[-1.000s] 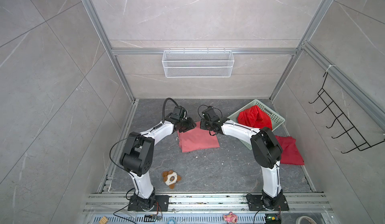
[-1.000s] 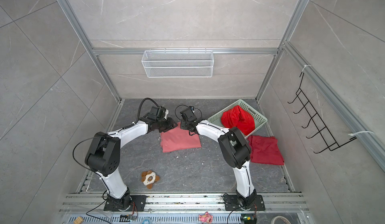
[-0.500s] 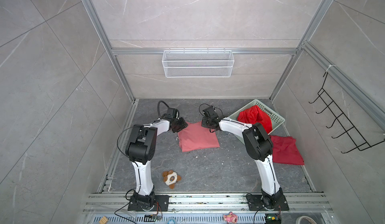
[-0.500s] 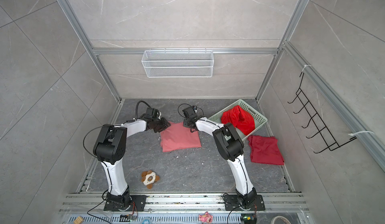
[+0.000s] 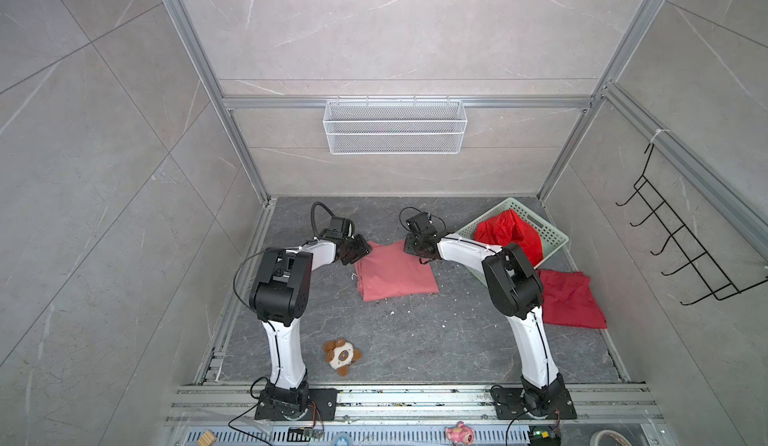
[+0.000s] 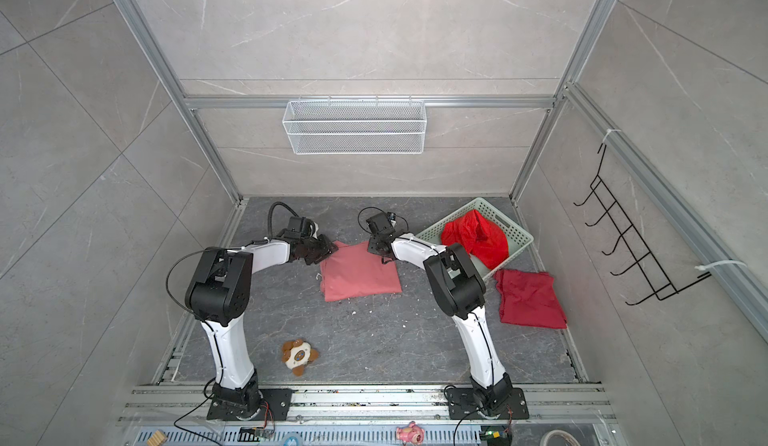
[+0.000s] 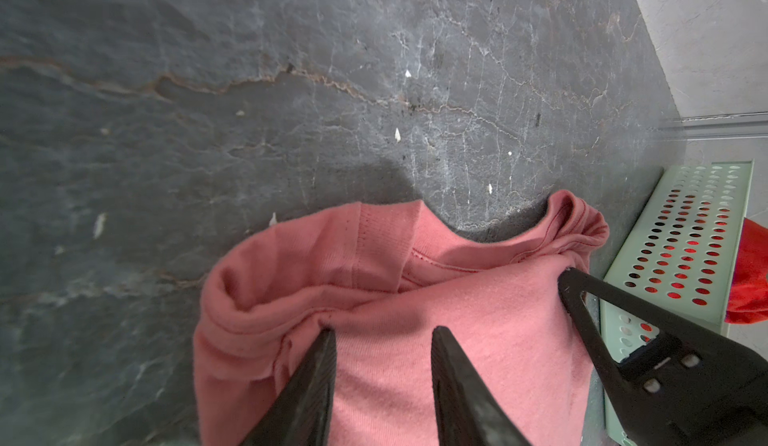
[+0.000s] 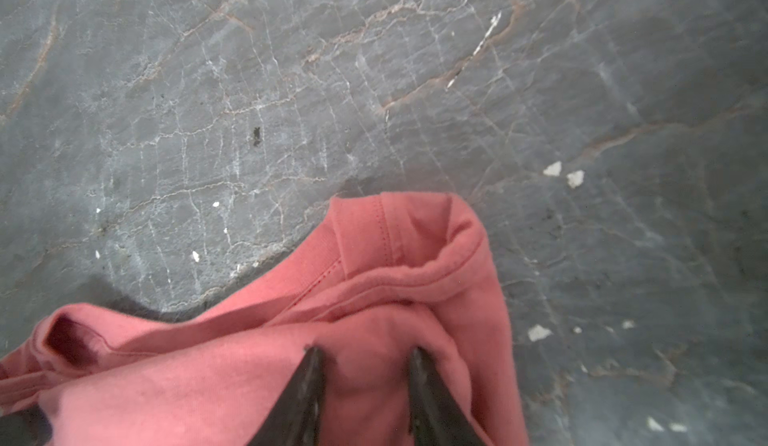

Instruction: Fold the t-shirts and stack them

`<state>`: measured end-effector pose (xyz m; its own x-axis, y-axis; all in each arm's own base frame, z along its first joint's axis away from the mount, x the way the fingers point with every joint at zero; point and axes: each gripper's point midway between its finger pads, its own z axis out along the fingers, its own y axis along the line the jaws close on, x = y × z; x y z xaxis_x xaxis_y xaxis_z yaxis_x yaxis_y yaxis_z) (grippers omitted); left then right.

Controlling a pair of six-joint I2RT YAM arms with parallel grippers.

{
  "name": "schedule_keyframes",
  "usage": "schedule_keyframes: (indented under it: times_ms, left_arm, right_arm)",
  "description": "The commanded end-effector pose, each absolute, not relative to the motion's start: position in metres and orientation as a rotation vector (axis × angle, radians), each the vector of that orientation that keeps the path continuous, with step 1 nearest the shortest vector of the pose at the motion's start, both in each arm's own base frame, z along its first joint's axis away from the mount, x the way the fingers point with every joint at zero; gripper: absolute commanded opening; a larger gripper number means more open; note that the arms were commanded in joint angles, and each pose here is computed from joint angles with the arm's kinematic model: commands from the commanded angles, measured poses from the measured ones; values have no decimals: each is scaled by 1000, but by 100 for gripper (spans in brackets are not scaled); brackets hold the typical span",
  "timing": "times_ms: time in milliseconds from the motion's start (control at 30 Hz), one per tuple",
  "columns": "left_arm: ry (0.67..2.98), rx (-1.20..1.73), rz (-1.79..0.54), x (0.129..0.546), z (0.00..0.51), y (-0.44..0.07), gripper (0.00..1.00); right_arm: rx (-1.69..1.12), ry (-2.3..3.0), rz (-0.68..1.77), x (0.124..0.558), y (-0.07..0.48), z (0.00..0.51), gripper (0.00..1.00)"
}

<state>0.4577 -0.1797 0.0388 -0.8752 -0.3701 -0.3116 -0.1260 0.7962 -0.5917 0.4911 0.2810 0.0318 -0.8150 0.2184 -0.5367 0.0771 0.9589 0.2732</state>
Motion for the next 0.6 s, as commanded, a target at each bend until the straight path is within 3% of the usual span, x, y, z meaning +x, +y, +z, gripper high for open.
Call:
schedule_keyframes:
  times_ms: [0,367,567]
  left_arm:
    - [2641,-427,-741,439,23,-167,42]
    - [2548,-337,-728,447,78,-166,42]
    - [2473,-52,-648,432,136,-191,45]
  right_arm:
    - [219,2608,148,472,242,13,38]
    - [21,2438,172,463,228,119,42]
    - [-3,2348,303,433,223,174,47]
